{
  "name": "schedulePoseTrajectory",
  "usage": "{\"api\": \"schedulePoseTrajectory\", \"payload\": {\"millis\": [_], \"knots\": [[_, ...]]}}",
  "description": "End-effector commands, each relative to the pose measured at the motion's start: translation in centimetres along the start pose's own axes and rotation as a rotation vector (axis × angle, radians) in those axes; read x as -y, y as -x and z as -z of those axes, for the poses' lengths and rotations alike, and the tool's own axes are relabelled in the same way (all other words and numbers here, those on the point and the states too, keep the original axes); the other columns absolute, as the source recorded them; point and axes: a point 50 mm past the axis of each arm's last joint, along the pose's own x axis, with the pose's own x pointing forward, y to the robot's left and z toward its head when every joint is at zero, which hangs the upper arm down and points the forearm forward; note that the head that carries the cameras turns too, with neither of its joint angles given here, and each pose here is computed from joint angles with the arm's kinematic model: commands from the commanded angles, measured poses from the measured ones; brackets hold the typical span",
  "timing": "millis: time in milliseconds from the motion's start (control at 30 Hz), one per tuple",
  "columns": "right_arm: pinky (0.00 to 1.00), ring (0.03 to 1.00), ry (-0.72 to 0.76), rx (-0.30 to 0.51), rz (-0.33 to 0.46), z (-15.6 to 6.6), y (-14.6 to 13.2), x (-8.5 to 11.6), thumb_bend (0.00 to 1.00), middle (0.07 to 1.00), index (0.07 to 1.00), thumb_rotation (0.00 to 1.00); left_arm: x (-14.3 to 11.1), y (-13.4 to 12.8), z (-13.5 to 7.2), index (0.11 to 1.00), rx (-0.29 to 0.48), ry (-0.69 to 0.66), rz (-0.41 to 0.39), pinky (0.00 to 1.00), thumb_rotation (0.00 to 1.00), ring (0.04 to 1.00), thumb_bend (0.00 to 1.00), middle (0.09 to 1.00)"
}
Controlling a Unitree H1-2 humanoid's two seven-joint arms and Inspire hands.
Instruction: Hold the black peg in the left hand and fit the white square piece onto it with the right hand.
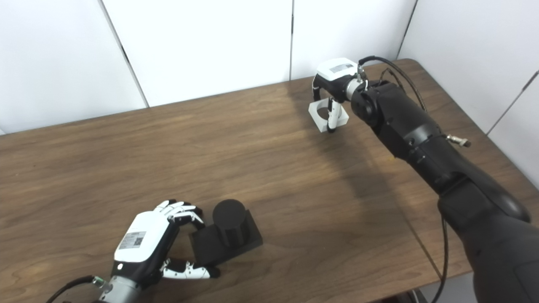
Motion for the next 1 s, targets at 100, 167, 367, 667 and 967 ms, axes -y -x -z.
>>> {"api": "schedulePoseTrajectory", "payload": {"millis": [100,167,367,667,967], "knots": [[0.91,0.93,0.047,0.035,0.088,0.4,1.2,3.9,0.52,0.813,0.484,0.13,1.7,-0.3,0.0,0.489,-0.007,-0.02,0.092,0.91,0.05,0.85,0.52,0.777],[0.92,0.93,0.083,0.073,0.104,-0.4,2.1,5.1,0.52,0.813,0.484,0.13,1.8,-0.5,0.0,0.489,-0.008,-0.021,0.093,0.91,0.05,0.85,0.52,0.776],[0.96,0.914,0.163,0.215,0.155,-4.1,6.3,9.2,0.52,0.803,0.484,0.14,2.1,-1.0,-0.1,0.489,-0.003,-0.022,0.091,0.92,0.05,0.853,0.52,0.777],[0.97,0.913,0.26,0.439,0.168,-10.3,13.6,13.4,0.52,0.798,0.486,0.14,2.2,-1.4,-0.7,0.489,-0.001,-0.032,0.102,0.92,0.05,0.857,0.51,0.784],[0.94,0.897,0.263,0.632,0.11,-14.7,18.0,15.0,0.52,0.781,0.484,0.14,2.5,-2.0,-1.5,0.489,0.001,-0.029,0.095,0.93,0.05,0.859,0.51,0.783]]}}
